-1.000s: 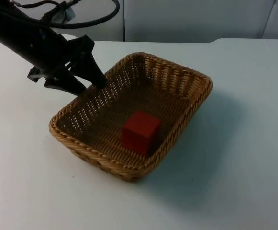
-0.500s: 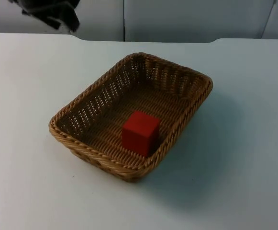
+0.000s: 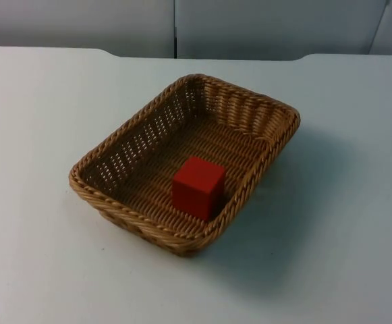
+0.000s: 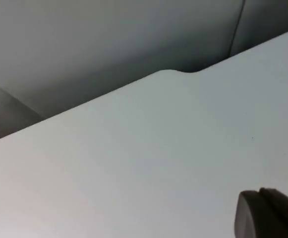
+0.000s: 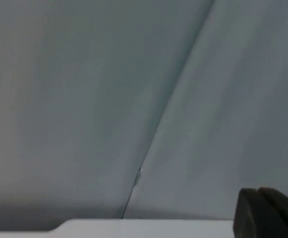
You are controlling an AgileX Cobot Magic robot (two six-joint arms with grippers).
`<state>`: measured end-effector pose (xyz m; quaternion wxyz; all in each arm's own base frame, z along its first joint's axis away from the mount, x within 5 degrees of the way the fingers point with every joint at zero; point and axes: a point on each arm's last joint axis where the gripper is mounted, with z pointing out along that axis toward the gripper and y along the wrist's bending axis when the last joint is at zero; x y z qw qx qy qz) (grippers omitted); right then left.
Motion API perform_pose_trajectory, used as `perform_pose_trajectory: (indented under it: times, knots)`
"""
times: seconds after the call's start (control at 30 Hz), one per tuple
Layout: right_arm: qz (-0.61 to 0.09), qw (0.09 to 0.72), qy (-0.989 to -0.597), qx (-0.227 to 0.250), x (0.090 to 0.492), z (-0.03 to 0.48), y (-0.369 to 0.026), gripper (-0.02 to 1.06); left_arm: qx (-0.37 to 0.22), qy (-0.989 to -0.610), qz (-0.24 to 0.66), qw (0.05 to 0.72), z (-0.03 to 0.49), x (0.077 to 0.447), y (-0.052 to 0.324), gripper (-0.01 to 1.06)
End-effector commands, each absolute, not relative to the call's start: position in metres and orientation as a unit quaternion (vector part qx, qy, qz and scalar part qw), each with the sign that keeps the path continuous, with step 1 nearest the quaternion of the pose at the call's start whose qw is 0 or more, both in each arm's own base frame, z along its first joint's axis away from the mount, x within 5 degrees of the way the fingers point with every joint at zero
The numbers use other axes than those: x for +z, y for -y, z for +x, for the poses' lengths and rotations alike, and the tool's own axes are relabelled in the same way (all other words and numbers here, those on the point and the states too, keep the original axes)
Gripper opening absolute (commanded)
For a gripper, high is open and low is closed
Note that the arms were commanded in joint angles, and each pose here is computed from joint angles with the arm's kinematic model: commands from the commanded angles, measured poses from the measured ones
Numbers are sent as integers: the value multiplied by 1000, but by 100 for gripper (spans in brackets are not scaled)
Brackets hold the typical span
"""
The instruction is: Pick up the basket with the left hand and place the cube into the basket with the right hand.
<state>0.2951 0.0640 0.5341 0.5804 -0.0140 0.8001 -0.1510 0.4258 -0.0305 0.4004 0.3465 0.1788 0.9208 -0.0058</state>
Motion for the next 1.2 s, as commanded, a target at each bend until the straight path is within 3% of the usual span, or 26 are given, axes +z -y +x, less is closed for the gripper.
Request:
perform_pose_trajectory:
  times: [0.0, 0.17, 0.27, 0.33, 0.47, 0.6, 0.73, 0.83, 1.03, 1.17]
  knots:
    - [26, 601, -787, -138, 551, 258, -46, 0, -6, -918, 159, 364, 392, 435, 17, 0]
    - [23, 625, -773, -105, 530, 203, -29, 0, -4, -900, 140, 412, 331, 457, 9, 0]
    - [-10, 622, -779, -78, 474, 172, -23, 0, -27, -880, 128, 456, 277, 447, 14, 0]
    - [-16, 623, -779, -69, 460, 158, -20, 0, -36, -873, 121, 472, 256, 439, 15, 0]
    - [-22, 594, -803, -44, 384, 110, -5, 0, -42, -840, 92, 533, 163, 390, 15, 0]
    - [-33, 584, -811, 0, 357, 78, 0, 0, -35, -815, 91, 571, 104, 364, 15, 0]
    - [-80, 567, -819, 43, 343, 55, -3, 0, -30, -777, 94, 621, 59, 356, 15, 0]
    - [-138, 514, -845, 55, 329, 39, -6, 0, -26, -735, 105, 669, 11, 354, 17, 0]
    - [-197, 447, -871, 40, 317, 29, -6, 0, -25, -717, 120, 687, -25, 343, 19, 0]
    - [-219, 437, -872, 34, 315, 28, -7, 0, -33, -738, 129, 662, -26, 338, 21, 0]
